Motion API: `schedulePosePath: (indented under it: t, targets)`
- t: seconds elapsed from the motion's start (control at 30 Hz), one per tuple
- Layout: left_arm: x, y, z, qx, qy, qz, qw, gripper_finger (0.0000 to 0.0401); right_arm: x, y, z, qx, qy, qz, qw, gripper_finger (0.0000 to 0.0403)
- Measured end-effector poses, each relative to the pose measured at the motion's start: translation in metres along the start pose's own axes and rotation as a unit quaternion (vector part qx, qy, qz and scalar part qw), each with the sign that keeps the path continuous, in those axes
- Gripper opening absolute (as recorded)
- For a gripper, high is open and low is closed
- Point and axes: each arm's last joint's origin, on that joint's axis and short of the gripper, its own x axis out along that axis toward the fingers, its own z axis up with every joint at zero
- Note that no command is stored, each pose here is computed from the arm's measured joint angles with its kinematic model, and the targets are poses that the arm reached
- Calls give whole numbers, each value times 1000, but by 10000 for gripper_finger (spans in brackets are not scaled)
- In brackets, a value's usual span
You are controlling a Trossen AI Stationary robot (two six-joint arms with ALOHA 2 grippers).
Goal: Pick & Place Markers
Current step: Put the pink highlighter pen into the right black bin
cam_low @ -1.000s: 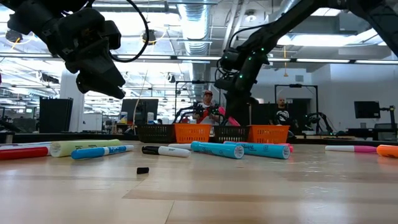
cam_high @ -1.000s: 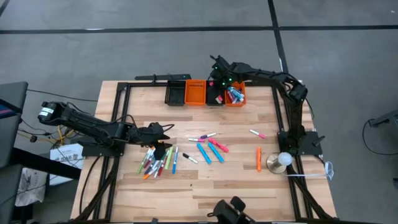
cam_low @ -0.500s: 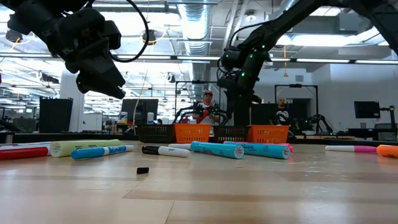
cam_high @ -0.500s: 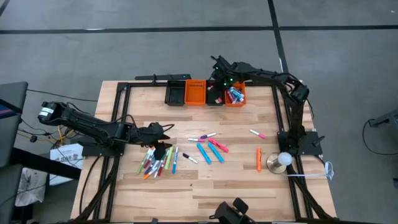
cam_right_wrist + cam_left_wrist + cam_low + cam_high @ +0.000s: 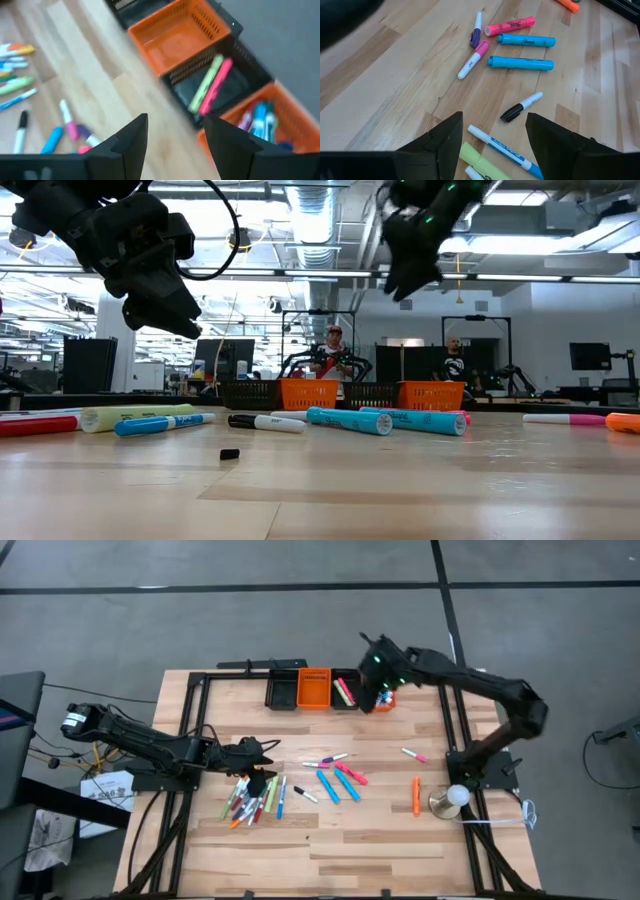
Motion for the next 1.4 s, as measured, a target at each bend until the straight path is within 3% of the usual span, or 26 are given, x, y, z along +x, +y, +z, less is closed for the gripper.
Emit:
schedulePosePath:
  t: [0.17,0.37,0.47,0.6,0.87,1.07,1.27,1.4]
  targets:
    - [0,0,0,-1,0,0,1000,214,-14,23,-53,48,18,4,999,177]
    - [0,0,0,-2,0,0,1000,214,-9,52,-119,78,67,38,994,173]
    - [0,0,0,-2,0,0,1000,214,-6,65,-144,70,87,57,992,174]
    - [0,0,1,-3,-3,-1,1000,214,-3,77,-167,110,107,45,987,175]
    - [3,7,7,-22,7,-24,999,214,-9,93,-190,150,155,10,976,165]
    - [4,13,9,-32,6,-20,999,214,-6,84,-196,107,203,-34,973,154]
    - [3,10,8,-29,9,-27,999,214,23,97,-174,32,133,36,990,151]
    - [3,8,8,-27,7,-31,999,214,46,113,-164,-24,94,92,991,150]
